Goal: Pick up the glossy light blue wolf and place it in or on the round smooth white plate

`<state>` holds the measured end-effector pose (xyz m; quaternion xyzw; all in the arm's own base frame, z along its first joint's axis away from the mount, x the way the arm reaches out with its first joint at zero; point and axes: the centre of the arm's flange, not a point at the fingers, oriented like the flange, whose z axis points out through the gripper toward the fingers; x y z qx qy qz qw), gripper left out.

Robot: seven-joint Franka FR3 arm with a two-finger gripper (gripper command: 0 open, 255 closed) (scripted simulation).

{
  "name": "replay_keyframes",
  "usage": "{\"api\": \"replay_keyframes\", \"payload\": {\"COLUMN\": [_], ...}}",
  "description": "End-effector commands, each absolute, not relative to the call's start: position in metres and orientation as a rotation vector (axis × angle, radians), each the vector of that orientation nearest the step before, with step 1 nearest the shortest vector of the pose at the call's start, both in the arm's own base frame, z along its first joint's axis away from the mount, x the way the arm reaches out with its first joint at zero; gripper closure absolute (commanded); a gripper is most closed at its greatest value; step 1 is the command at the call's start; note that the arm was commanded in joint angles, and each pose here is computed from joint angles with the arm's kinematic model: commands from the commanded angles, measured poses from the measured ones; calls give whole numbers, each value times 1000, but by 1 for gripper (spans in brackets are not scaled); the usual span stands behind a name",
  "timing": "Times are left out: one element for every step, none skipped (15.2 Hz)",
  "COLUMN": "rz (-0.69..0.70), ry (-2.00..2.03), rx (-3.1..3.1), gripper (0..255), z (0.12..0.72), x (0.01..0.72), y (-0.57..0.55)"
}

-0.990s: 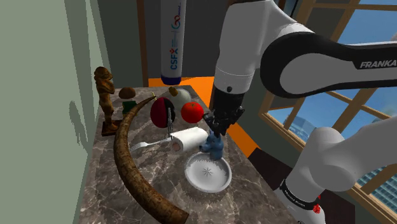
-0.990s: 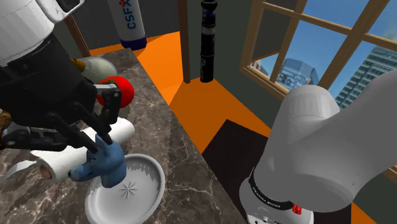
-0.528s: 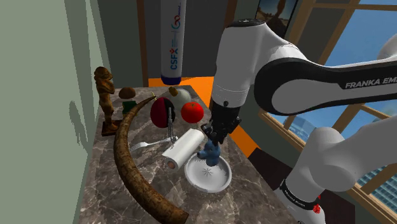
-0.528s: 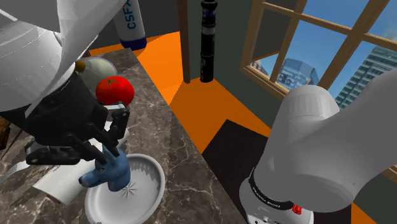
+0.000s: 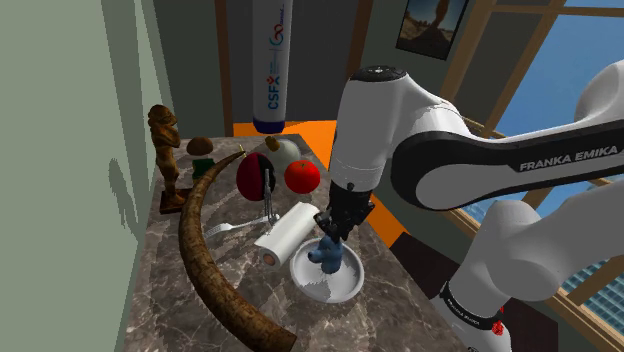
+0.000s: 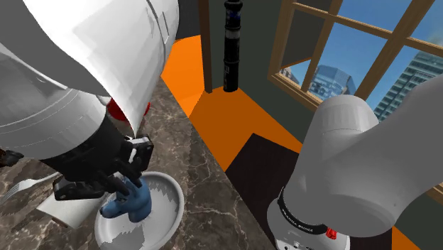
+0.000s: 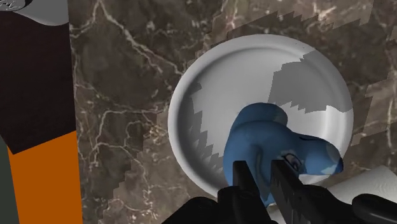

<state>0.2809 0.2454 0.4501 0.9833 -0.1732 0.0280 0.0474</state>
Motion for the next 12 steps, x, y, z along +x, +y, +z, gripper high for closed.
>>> {"api": "replay_keyframes", "payload": {"rz": [86,86,86,86,86,86,86,86,86,86,86,86], "ry": [-528,-528,-528,-528,-528,-528,-528,-528,-528,-528,-528,-528], "rx": [3000,3000,3000,3000,3000,3000,3000,3000,3000,3000,3000,3000], "gripper": [255,255,255,255,255,255,255,255,255,255,0,0], "z": [440,434,431,431,431,431,431,431,431,431,432,433], "x": [282,282,282,282,282,282,282,282,282,282,282,282], "y": [246,246,246,246,246,246,246,246,246,246,246,246]}}
